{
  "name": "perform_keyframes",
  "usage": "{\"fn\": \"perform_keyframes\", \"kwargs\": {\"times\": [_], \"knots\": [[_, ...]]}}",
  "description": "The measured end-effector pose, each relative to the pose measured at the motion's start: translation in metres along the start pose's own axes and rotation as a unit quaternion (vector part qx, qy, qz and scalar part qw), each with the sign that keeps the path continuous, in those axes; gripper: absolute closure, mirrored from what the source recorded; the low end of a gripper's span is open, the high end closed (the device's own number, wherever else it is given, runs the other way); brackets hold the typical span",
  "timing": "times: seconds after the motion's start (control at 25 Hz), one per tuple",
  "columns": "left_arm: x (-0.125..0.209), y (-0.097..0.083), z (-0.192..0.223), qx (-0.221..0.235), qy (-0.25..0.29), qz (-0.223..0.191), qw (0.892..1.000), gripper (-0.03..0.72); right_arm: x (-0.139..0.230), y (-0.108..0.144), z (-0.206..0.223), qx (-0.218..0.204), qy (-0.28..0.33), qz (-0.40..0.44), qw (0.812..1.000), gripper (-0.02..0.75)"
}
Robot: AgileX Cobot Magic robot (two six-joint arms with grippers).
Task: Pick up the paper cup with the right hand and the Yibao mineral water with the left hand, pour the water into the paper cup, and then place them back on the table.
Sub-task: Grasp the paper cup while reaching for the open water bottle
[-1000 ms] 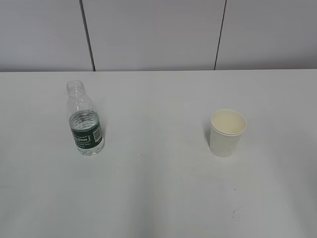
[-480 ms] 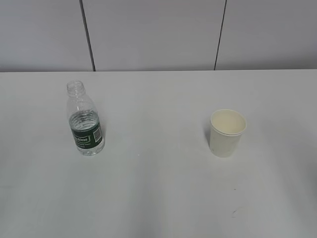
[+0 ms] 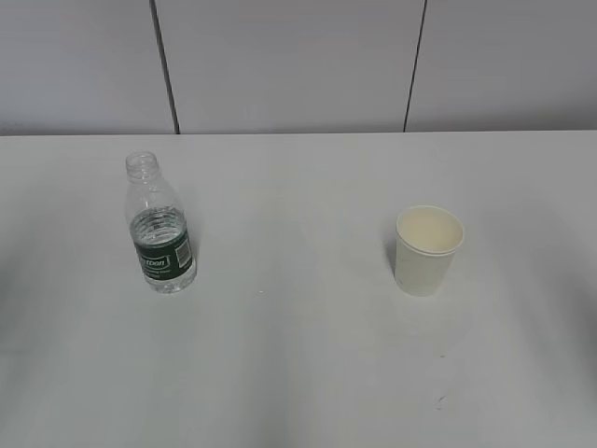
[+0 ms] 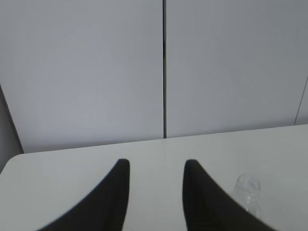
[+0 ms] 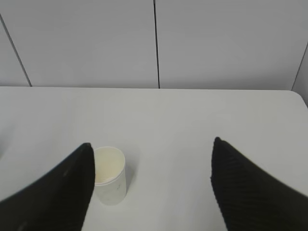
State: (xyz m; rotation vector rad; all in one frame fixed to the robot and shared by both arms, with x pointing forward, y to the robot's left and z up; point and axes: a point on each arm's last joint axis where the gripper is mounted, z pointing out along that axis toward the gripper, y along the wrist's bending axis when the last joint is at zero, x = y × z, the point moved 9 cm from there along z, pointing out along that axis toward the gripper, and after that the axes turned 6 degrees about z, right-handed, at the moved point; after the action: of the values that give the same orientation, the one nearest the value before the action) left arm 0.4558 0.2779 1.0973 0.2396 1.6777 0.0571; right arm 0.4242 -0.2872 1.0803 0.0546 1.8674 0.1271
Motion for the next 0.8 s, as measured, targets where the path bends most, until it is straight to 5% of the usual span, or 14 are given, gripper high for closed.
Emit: {"fn": "perform_keyframes", "kwargs": {"times": [0.44, 0.8], "knots": [[0.029, -0.019, 0.083, 0.032, -0.005, -0.006, 0.999, 0.447, -0.009, -0.002, 0.029, 0.004, -0.028, -0.006, 1.0, 0.153], [0.074, -0.04, 0.096, 0.063, -0.031, -0.057, 0.996, 0.447, 0.019, -0.007, 0.055, 0.005, -0.062, -0.015, 0.998, 0.153]]}}
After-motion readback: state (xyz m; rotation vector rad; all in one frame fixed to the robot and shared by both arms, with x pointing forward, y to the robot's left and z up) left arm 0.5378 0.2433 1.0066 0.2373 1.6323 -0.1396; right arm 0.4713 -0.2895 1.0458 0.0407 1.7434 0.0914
